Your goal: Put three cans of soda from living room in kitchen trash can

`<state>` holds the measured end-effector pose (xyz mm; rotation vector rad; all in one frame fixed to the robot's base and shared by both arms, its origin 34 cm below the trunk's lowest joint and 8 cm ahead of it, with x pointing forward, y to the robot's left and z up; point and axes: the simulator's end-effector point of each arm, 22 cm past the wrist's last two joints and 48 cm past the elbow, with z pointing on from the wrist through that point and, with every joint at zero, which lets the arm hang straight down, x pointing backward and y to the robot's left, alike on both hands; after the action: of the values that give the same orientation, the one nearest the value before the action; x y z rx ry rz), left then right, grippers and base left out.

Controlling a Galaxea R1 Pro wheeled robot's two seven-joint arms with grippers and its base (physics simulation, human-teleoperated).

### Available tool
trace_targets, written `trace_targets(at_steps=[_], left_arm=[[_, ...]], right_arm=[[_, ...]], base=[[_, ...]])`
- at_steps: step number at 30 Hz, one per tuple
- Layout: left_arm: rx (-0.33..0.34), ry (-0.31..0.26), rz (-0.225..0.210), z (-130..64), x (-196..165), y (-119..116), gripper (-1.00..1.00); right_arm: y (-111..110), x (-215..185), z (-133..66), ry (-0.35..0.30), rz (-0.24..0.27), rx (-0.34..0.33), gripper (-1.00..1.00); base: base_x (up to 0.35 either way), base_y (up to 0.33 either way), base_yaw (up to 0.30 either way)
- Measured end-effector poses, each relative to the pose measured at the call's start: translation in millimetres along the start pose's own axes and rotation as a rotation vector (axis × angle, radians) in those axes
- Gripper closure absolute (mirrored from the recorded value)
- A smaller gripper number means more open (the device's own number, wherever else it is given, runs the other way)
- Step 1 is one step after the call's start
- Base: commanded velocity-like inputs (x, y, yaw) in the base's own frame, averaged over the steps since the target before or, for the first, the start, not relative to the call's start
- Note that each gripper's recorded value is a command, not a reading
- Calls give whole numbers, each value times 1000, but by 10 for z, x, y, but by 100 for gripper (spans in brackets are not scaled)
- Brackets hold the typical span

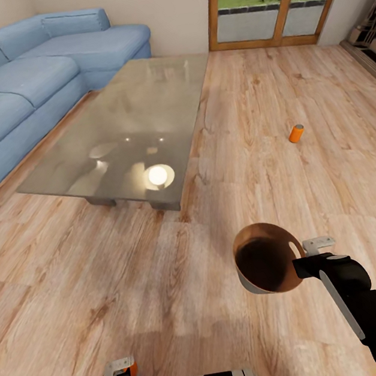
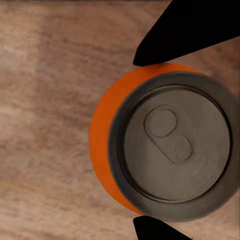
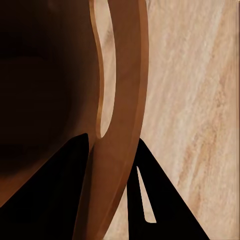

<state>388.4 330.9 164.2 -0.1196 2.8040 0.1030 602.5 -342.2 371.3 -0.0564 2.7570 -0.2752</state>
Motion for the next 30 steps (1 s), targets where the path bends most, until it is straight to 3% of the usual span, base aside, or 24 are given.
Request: trace_targets(at_steps=[30], left_arm=[[3,-47,-4,-636,-576,14,100]], right_arm=[[-175,-536,-724,-46,8,4,100]], base=[[0,0,0]])
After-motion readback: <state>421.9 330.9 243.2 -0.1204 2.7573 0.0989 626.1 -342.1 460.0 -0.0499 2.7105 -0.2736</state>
